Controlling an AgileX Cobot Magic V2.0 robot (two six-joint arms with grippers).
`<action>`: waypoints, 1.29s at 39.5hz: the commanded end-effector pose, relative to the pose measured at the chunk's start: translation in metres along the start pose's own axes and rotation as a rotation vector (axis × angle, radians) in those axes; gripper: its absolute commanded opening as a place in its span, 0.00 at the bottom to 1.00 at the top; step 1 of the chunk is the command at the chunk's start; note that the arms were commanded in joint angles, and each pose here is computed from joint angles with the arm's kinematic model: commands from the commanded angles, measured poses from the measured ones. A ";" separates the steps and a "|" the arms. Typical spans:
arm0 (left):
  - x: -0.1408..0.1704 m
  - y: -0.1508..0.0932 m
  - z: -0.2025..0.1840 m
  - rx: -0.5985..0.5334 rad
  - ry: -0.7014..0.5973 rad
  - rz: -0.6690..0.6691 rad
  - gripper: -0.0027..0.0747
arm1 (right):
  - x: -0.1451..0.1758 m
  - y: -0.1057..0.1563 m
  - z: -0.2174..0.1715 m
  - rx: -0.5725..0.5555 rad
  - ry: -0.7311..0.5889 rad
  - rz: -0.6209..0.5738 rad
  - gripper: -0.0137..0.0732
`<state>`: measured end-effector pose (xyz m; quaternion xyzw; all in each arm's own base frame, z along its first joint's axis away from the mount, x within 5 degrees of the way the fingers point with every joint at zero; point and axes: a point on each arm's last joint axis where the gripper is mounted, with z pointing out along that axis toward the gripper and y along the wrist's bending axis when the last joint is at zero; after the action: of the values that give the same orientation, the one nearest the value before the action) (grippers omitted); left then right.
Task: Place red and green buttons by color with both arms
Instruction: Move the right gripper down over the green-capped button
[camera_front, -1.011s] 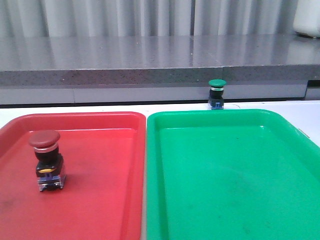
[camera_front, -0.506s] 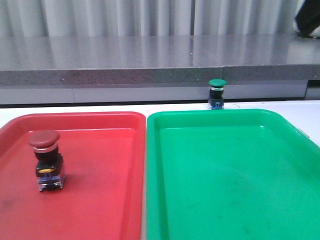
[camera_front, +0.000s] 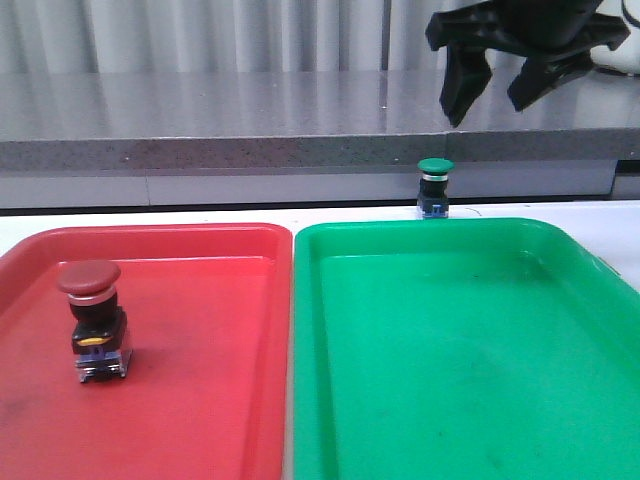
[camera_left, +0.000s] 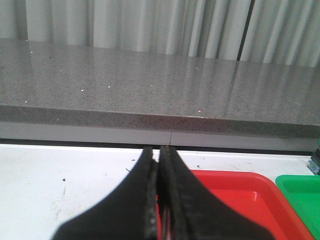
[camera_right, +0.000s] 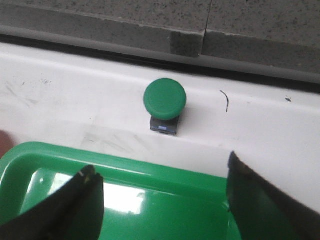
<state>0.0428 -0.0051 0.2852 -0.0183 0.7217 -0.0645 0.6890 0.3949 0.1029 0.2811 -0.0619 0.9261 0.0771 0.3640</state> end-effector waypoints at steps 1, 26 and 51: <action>-0.016 -0.001 -0.002 0.000 -0.103 -0.010 0.01 | -0.029 0.005 -0.007 -0.014 -0.107 0.004 0.77; -0.016 -0.001 -0.002 0.000 -0.103 -0.010 0.01 | -0.053 0.006 0.071 -0.002 -0.028 0.031 0.77; -0.016 -0.001 -0.002 0.000 -0.103 -0.010 0.01 | -0.045 -0.001 0.089 0.007 -0.002 0.042 0.40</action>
<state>0.0428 -0.0050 0.2852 -0.0198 0.7216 -0.0631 0.6891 0.4866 0.1256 0.1999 -0.0435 0.9519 0.0711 0.2949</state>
